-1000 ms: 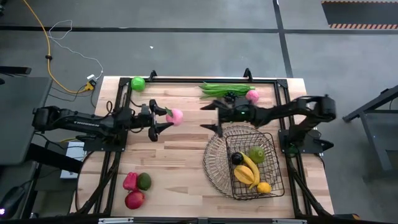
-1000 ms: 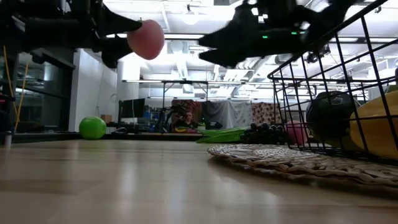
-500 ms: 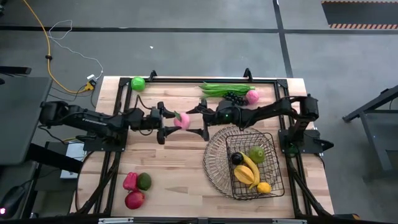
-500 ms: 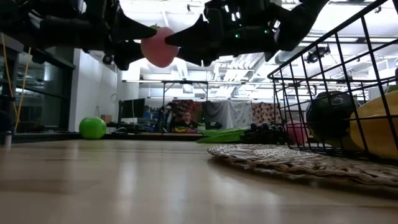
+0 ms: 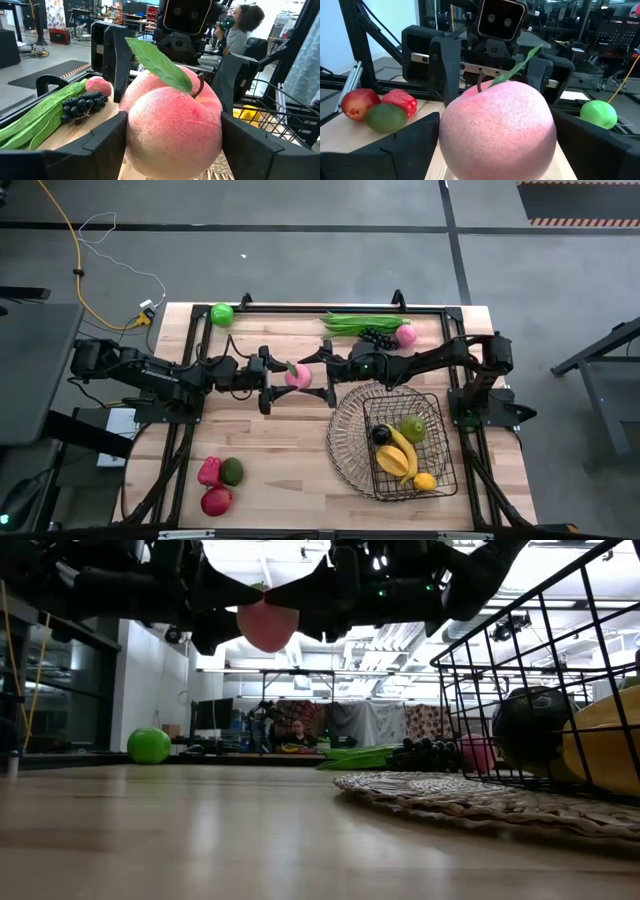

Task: Build produce basket
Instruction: Put the left peach into the wire basket

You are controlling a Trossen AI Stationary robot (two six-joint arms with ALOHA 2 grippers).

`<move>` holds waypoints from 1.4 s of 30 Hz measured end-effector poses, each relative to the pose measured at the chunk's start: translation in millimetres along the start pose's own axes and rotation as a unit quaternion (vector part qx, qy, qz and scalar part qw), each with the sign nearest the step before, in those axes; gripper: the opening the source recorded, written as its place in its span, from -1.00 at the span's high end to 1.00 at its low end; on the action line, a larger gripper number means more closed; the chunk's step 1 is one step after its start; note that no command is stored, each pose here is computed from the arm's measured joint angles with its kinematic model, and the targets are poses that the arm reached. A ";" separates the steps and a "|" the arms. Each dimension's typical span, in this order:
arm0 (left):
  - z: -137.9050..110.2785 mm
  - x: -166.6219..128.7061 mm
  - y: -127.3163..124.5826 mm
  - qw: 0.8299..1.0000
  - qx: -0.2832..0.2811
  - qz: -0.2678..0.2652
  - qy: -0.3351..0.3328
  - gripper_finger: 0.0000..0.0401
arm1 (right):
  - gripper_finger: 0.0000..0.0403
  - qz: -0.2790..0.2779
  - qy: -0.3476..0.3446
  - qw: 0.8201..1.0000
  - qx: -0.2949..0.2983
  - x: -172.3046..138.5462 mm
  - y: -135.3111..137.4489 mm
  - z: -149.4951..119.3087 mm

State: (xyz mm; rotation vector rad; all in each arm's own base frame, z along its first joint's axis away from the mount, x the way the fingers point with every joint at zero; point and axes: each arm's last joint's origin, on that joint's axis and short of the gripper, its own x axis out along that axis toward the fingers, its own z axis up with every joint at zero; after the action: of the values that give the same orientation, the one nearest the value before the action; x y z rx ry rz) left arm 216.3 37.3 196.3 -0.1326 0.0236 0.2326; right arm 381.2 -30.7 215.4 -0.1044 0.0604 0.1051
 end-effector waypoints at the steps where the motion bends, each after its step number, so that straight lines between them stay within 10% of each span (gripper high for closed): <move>1: 0.0 0.0 0.0 1.000 0.000 0.000 0.000 -0.33 | -0.82 0.000 0.001 1.000 0.000 0.0 0.0 -0.2; 25: 12.8 -17.5 -0.3 1.000 0.015 0.000 0.013 -0.60 | -0.49 -0.024 0.094 0.995 -0.025 -16.3 -0.9 -0.7; 42: 12.1 -65.8 3.8 0.997 0.080 0.005 -0.016 -0.60 | -0.53 -0.105 -0.097 0.990 0.005 -161.1 25.8 14.7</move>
State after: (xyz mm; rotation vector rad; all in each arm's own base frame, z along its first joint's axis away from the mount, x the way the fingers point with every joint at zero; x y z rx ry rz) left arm 151.5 27.6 210.4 0.0298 0.0115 0.2423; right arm 219.3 -19.9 238.0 -0.0887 -0.1440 -0.0967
